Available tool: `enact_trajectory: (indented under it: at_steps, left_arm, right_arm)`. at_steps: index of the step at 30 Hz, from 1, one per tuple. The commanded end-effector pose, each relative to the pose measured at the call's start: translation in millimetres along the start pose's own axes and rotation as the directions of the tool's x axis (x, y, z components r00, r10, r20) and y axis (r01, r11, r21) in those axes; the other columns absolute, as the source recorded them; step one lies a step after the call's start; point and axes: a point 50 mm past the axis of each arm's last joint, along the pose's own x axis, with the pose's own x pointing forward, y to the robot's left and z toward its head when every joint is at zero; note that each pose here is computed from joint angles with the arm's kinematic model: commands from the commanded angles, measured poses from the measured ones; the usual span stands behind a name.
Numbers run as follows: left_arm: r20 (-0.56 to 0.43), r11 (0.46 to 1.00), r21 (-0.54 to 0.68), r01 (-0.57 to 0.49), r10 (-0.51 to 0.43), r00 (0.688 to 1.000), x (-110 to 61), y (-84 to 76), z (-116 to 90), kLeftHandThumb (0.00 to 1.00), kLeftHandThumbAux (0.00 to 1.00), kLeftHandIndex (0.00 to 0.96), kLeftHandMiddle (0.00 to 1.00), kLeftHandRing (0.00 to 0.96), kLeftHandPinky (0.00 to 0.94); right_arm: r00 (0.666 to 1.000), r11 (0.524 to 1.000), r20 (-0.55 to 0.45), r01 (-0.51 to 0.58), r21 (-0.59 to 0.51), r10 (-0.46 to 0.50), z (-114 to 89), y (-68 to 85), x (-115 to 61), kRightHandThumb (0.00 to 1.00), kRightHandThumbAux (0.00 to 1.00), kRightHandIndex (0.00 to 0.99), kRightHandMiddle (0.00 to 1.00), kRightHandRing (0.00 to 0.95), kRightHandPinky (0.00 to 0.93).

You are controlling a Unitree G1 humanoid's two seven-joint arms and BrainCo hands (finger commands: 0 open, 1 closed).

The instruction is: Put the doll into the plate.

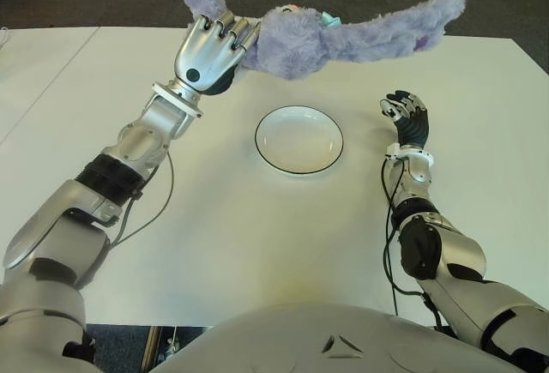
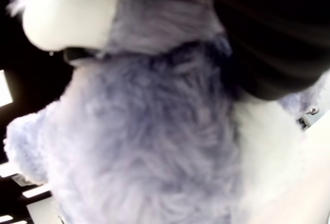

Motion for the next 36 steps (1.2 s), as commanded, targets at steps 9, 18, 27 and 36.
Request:
enact_trajectory:
  at_steps: [9,18,27,36]
  left_arm:
    - [0.055,0.975,-0.197,0.098,-0.089,0.995,-14.9,-10.9,44,0.729,0.696,0.441,0.813,0.819,0.845]
    - [0.092,0.953,-0.265,0.145,-0.125,0.988,-20.7,-16.1,66,0.731,0.696,0.441,0.813,0.821,0.852]
    - [0.107,0.916,-0.331,0.228,-0.203,0.973,-30.0,-25.3,79,0.731,0.697,0.441,0.815,0.823,0.853]
    - [0.111,0.878,-0.348,0.328,-0.309,0.945,-45.3,-34.3,91,0.729,0.699,0.44,0.814,0.823,0.854]
  right_arm:
    - [0.878,0.989,-0.468,0.139,0.053,-0.099,-106,-12.1,-97.0,0.093,0.821,0.334,0.372,0.396,0.357]
    - [0.878,0.99,-0.468,0.135,0.044,-0.099,-106,-12.0,-97.8,0.099,0.822,0.331,0.366,0.39,0.358]
    - [0.878,0.989,-0.467,0.142,0.051,-0.102,-107,-11.3,-98.5,0.096,0.833,0.329,0.367,0.392,0.356]
    - [0.878,0.989,-0.467,0.14,0.044,-0.103,-107,-10.7,-99.2,0.102,0.818,0.338,0.366,0.387,0.357]
